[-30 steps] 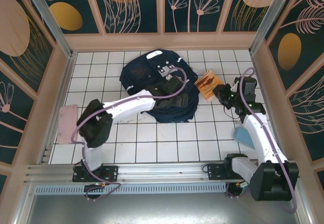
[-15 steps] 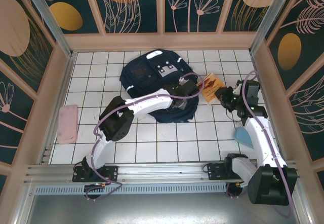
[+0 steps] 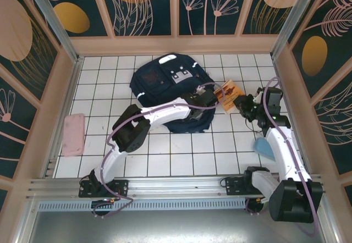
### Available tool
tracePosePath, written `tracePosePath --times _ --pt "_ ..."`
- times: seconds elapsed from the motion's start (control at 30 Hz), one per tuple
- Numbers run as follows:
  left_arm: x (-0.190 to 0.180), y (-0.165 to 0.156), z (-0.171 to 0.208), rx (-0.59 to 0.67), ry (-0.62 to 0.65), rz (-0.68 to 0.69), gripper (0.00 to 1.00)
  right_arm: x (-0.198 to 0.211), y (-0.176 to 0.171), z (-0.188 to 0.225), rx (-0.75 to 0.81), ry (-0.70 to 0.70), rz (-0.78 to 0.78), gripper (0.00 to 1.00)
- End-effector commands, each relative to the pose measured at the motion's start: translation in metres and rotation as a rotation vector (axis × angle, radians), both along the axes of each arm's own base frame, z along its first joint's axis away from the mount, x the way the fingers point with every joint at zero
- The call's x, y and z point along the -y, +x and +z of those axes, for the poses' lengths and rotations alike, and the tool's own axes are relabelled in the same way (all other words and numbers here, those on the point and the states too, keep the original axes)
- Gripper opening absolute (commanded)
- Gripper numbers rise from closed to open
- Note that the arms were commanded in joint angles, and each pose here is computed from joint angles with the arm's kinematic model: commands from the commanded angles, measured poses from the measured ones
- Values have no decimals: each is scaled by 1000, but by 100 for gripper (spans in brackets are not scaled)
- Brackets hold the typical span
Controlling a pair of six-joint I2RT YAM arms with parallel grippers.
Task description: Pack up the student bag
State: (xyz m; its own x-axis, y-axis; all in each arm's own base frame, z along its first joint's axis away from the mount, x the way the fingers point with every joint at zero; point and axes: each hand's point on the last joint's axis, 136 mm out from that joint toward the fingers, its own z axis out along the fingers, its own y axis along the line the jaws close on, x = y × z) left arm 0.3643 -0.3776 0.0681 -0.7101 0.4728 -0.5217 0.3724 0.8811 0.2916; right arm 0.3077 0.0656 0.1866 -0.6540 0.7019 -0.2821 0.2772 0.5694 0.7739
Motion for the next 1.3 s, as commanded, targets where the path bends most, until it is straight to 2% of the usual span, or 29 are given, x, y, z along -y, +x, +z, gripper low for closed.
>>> tracePosePath --times 0.0,0.1,0.4,0.63,0.9,1.1,1.27 --pt "-15 14 14 73 64 48 36 -3 3 17 72 18 19 13" --pt "-19 19 33 119 60 69 26 -2 3 18 78 5 26 14" --pt "-39 26 96 285 51 126 7 2 2 16 68 -38 30 15" --pt "-49 26 145 378 -2 137 3 -1 -2 17 71 -43 59 16" --pt "-52 27 182 451 -62 142 0 -37 -11 35 171 94 250 16" --pt "-46 29 209 499 -164 149 0 -57 -12 22 135 159 307 15" --pt "-44 28 219 510 -202 146 0 -85 -15 18 131 221 371 15"
